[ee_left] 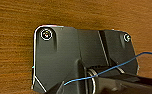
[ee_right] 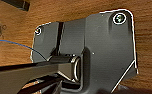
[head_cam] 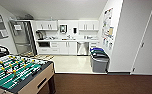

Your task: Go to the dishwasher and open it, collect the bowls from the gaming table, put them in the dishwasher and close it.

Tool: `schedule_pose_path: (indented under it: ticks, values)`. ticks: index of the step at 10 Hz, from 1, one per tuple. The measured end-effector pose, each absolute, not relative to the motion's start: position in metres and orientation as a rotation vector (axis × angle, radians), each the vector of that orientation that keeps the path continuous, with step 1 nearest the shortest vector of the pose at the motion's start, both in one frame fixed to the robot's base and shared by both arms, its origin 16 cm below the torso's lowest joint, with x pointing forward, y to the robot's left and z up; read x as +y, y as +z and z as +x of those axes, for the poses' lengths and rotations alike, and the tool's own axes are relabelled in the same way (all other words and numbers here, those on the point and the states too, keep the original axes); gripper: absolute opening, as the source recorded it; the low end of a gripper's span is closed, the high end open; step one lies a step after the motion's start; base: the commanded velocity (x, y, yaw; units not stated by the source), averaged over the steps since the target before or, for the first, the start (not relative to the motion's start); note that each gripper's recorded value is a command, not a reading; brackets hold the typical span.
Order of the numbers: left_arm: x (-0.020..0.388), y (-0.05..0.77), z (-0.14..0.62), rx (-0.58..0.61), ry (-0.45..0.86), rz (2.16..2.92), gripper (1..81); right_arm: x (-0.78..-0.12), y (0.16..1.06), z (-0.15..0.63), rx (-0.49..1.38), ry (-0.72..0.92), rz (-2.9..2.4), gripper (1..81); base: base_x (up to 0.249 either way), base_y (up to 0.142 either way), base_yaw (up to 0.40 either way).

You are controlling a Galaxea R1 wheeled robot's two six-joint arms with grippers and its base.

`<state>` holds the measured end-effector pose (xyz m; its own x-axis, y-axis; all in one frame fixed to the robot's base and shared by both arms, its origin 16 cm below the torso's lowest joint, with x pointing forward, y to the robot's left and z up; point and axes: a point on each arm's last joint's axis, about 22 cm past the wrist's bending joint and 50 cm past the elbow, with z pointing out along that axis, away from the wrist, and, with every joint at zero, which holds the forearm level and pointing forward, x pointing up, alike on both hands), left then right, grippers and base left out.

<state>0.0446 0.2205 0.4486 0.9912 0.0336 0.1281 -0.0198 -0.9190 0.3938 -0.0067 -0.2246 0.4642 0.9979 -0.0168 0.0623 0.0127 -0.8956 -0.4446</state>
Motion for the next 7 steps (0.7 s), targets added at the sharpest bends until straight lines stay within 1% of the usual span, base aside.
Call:
schedule_pose_path:
  ticks: [3,7]
  values:
    - [0.2203,0.4487,0.0445,0.011,0.186,2.730,81.1,-0.2194,0.4640,-0.0065,0.003,-0.090,-2.674,81.1,0.167,0.000,0.000]
    - [0.2214,0.4489,0.0475,0.011,0.196,2.730,81.1,-0.2178,0.4644,0.0004,0.000,-0.102,-2.671,81.1,0.194,0.000,0.000]
